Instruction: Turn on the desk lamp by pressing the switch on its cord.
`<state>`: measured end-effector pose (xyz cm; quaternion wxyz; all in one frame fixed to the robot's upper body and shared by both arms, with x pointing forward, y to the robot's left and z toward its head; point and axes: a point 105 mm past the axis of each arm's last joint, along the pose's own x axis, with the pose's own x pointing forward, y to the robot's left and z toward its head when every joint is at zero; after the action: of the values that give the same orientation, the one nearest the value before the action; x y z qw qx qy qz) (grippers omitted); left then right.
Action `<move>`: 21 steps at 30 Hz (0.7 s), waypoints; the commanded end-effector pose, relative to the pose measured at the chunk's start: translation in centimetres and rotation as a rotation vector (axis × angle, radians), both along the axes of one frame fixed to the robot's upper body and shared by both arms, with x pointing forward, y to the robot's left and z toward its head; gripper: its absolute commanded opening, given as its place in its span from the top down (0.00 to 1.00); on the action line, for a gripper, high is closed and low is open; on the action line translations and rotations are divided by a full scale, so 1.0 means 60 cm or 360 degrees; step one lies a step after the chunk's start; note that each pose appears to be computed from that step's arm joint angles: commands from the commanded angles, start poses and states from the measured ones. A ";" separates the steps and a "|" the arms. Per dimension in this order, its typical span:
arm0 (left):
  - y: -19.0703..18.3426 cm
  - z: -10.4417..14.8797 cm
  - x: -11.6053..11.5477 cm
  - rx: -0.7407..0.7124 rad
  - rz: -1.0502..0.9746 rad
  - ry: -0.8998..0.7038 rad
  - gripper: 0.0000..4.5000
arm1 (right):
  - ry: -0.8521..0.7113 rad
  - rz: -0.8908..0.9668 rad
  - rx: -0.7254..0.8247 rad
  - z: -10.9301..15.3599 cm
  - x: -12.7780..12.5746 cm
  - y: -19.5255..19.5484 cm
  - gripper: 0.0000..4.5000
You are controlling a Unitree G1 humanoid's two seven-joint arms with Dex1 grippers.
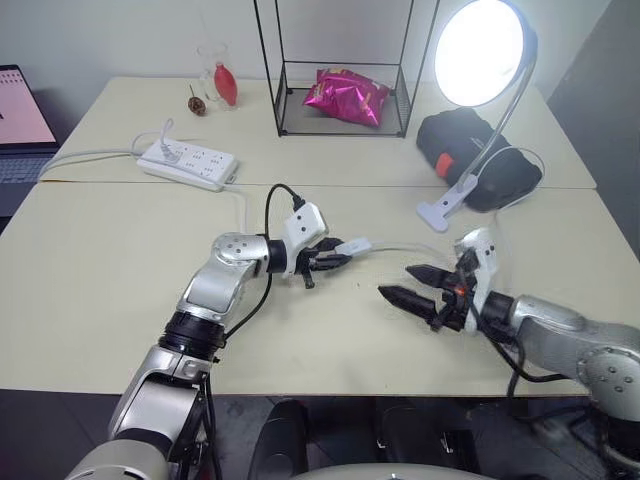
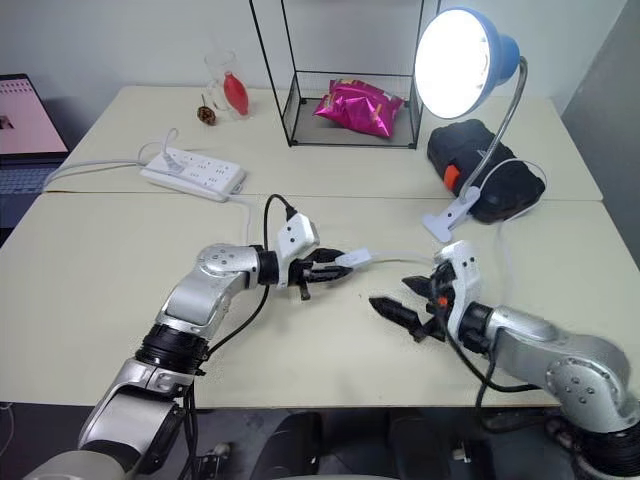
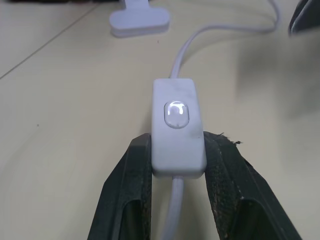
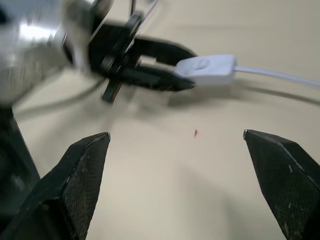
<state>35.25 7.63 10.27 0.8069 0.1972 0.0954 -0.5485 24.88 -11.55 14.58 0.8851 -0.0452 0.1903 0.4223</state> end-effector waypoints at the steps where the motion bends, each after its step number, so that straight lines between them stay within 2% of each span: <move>1: -0.003 0.008 0.009 0.0003 -0.0031 -0.0079 0.75 | -0.0223 0.0119 -0.0141 0.020 0.009 -0.008 0.00; 5: -0.003 0.002 0.015 -0.0006 -0.0027 -0.0081 0.75 | -0.0304 0.0193 -0.0146 0.035 0.018 -0.010 0.00; 7: -0.003 -0.002 0.014 -0.0003 -0.0037 -0.0069 0.60 | -0.0325 0.0230 -0.0157 0.037 0.019 -0.011 0.00; 8: -0.003 -0.002 0.013 -0.0003 -0.0045 -0.0074 0.57 | -0.0339 0.0246 -0.0163 0.040 0.020 -0.012 0.00; 11: -0.002 0.000 0.012 -0.0012 -0.0056 -0.0083 0.39 | -0.0360 0.0269 -0.0176 0.043 0.025 -0.018 0.00; 14: 0.004 0.017 0.011 -0.0066 -0.0040 -0.0135 0.30 | -0.0372 0.0285 -0.0208 0.042 0.031 -0.028 0.00; 20: 0.032 0.068 0.001 -0.0162 0.0054 -0.0264 0.01 | -0.0400 0.0310 -0.0247 0.043 0.043 -0.041 0.00; 21: 0.037 0.077 -0.002 -0.0175 0.0070 -0.0278 0.01 | -0.0408 0.0309 -0.0256 0.044 0.045 -0.043 0.00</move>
<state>35.46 9.11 12.02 0.8224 0.2007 0.0401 -0.5308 27.22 -13.87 15.96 0.8519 -0.1651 0.1299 0.4796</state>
